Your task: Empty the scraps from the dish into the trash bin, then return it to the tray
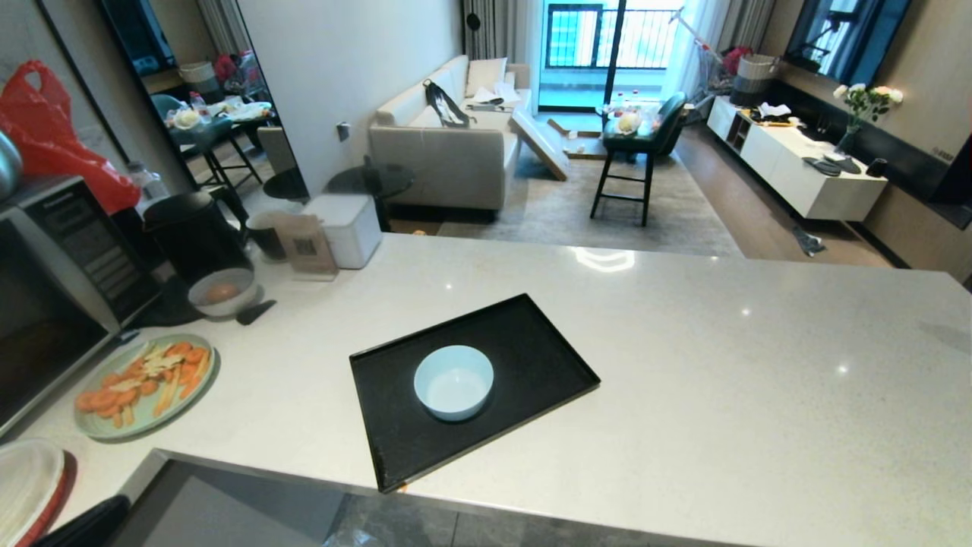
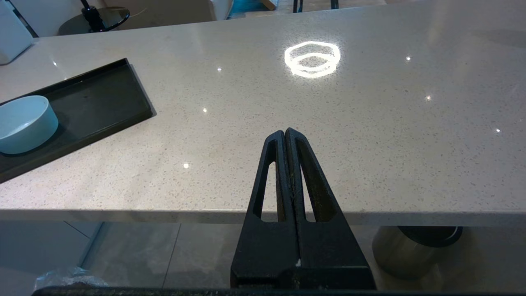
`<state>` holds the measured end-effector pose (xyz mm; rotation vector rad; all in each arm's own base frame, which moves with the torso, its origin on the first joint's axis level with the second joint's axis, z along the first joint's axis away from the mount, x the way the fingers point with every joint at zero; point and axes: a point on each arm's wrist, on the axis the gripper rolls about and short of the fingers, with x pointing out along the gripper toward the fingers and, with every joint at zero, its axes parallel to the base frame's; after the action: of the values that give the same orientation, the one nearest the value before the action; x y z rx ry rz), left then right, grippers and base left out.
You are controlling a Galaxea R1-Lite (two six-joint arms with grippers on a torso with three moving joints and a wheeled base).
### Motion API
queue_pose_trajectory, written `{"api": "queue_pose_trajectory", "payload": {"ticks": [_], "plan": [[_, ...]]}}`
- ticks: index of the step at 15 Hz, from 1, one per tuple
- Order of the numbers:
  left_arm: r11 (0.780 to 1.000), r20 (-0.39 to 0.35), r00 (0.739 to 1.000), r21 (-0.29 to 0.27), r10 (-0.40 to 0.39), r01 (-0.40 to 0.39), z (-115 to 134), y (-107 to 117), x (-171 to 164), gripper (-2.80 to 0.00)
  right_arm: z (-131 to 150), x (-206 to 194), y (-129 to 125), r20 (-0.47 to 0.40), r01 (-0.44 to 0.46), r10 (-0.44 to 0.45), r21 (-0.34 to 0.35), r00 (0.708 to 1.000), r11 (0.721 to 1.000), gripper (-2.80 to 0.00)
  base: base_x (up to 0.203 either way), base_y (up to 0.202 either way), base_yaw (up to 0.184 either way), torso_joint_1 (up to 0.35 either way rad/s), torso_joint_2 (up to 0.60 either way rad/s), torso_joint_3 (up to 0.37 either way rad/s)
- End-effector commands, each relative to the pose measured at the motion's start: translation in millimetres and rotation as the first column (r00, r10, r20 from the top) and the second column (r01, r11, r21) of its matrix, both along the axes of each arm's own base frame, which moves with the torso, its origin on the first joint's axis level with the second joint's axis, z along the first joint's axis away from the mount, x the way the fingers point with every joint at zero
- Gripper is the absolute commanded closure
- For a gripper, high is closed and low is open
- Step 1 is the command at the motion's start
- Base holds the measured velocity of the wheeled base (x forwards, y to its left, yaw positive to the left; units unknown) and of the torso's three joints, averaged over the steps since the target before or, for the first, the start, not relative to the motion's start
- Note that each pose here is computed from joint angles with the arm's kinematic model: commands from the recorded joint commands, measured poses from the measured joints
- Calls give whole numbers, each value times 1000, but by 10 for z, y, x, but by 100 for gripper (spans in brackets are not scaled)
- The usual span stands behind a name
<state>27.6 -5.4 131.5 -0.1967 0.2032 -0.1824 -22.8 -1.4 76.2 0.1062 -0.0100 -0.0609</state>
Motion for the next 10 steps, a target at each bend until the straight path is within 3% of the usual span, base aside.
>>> {"api": "queue_pose_trajectory", "payload": {"ticks": [1, 3, 5, 8, 10], "plan": [[999, 71, 997, 33, 41, -44, -255, 49, -260, 0, 0, 0, 0, 1, 0, 0, 1, 1000, 1000, 0, 0, 0, 0, 0, 0, 0], [993, 49, 997, 94, 64, -68, -393, 50, -253, 0, 0, 0, 0, 1, 0, 0, 1, 1000, 1000, 0, 0, 0, 0, 0, 0, 0], [980, 40, 988, 127, 148, -151, -418, 49, -265, 0, 0, 0, 0, 1, 0, 0, 1, 1000, 1000, 0, 0, 0, 0, 0, 0, 0], [981, 116, 982, 104, 151, -163, -460, 44, -371, 0, 0, 0, 0, 1, 0, 0, 1, 1000, 1000, 0, 0, 0, 0, 0, 0, 0], [983, 210, 966, 63, 153, -170, -479, 45, -461, 0, 0, 0, 0, 1, 0, 0, 1, 1000, 1000, 0, 0, 0, 0, 0, 0, 0]]}}
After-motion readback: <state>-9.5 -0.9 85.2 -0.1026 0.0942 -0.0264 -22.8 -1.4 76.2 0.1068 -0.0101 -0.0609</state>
